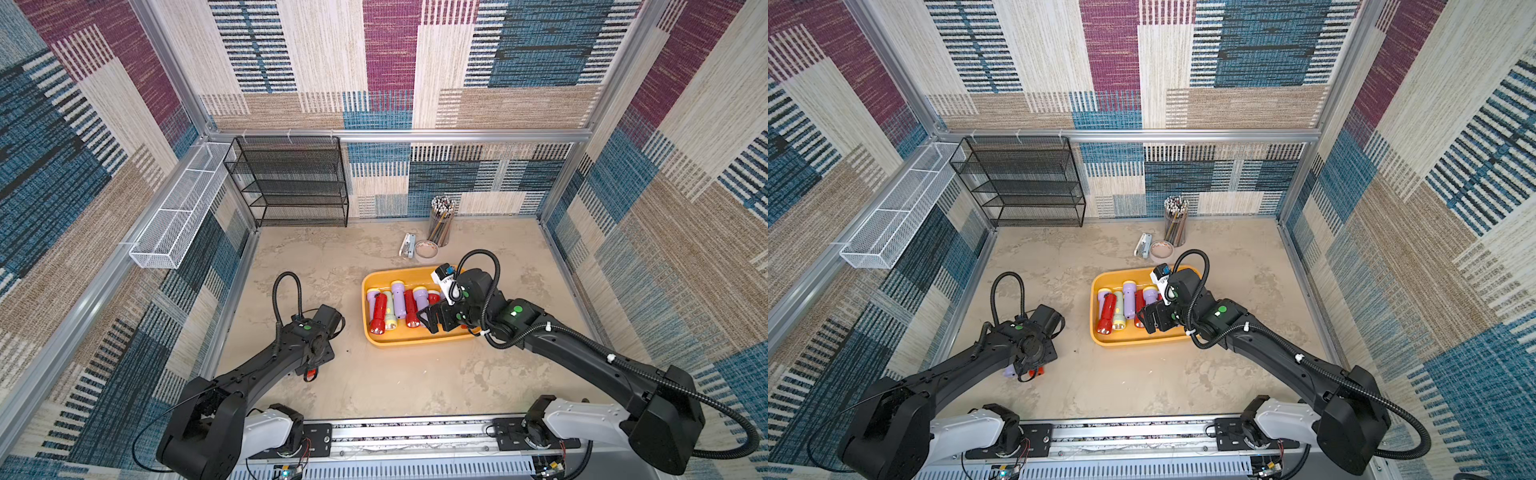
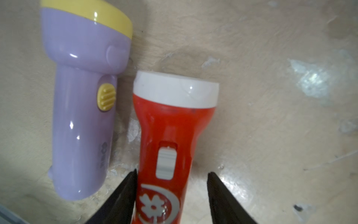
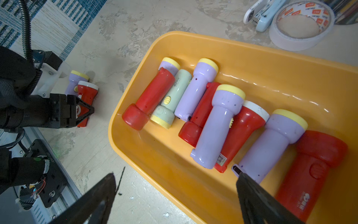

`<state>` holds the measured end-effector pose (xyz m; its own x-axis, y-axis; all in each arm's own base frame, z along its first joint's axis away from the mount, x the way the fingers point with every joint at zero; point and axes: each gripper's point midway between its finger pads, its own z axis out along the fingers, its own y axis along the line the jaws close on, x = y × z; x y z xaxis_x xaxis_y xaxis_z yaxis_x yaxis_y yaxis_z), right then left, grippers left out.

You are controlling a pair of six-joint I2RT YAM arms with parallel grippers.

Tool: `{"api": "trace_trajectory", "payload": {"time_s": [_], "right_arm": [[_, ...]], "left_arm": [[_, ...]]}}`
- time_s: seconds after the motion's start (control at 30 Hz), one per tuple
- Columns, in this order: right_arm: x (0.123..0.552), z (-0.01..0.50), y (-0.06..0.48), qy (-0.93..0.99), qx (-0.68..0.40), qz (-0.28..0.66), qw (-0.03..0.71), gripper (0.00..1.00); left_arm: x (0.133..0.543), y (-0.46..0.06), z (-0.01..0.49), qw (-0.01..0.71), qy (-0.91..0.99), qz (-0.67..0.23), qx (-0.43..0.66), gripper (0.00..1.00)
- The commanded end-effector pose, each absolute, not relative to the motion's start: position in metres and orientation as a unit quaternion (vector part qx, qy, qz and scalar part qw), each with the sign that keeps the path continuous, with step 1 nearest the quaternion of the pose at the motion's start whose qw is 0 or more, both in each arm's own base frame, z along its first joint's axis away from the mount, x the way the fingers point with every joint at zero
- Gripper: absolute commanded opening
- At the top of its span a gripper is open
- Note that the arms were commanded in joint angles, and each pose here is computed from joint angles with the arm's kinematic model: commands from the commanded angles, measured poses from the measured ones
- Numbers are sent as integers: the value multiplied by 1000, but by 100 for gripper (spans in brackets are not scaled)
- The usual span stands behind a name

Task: Put the flashlights into the storage boxes
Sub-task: Pick up the flashlight from the center of the board, then place the flashlight at the storage box.

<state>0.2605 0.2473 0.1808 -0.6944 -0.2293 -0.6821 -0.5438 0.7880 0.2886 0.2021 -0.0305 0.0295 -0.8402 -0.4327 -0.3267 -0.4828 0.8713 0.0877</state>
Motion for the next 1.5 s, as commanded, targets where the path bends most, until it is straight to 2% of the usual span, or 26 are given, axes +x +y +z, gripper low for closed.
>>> {"api": "trace_trajectory", "payload": {"time_s": [0.0, 0.07, 0.13, 0.2, 0.37, 0.53, 1.0, 1.27, 1.47], "right_arm": [[263, 185, 251, 882, -220, 250, 332, 100], [263, 185, 251, 883, -221, 250, 331, 100], [263, 184, 250, 884, -220, 248, 330, 100], [263, 186, 249, 884, -218, 248, 332, 100], [262, 188, 247, 884, -215, 248, 332, 100], [262, 190, 245, 886, -210, 245, 334, 100], [253, 203, 239, 884, -196, 260, 337, 100], [251, 219, 229, 880, -182, 254, 356, 100], [247, 226, 223, 879, -174, 255, 364, 100]], "left_arm": [[206, -34, 27, 153, 957, 75, -236, 59], [207, -35, 25, 151, 957, 75, -235, 56], [208, -36, 23, 149, 958, 75, -234, 49], [209, -38, 21, 146, 959, 72, -234, 47], [209, -42, 17, 134, 962, 66, -230, 32], [212, -47, 30, 139, 963, 49, -224, 24], [245, -98, 104, 193, 961, -63, -188, 24], [273, -163, 148, 225, 964, -88, -112, 25], [295, -223, 157, 222, 969, -97, -53, 26]]}}
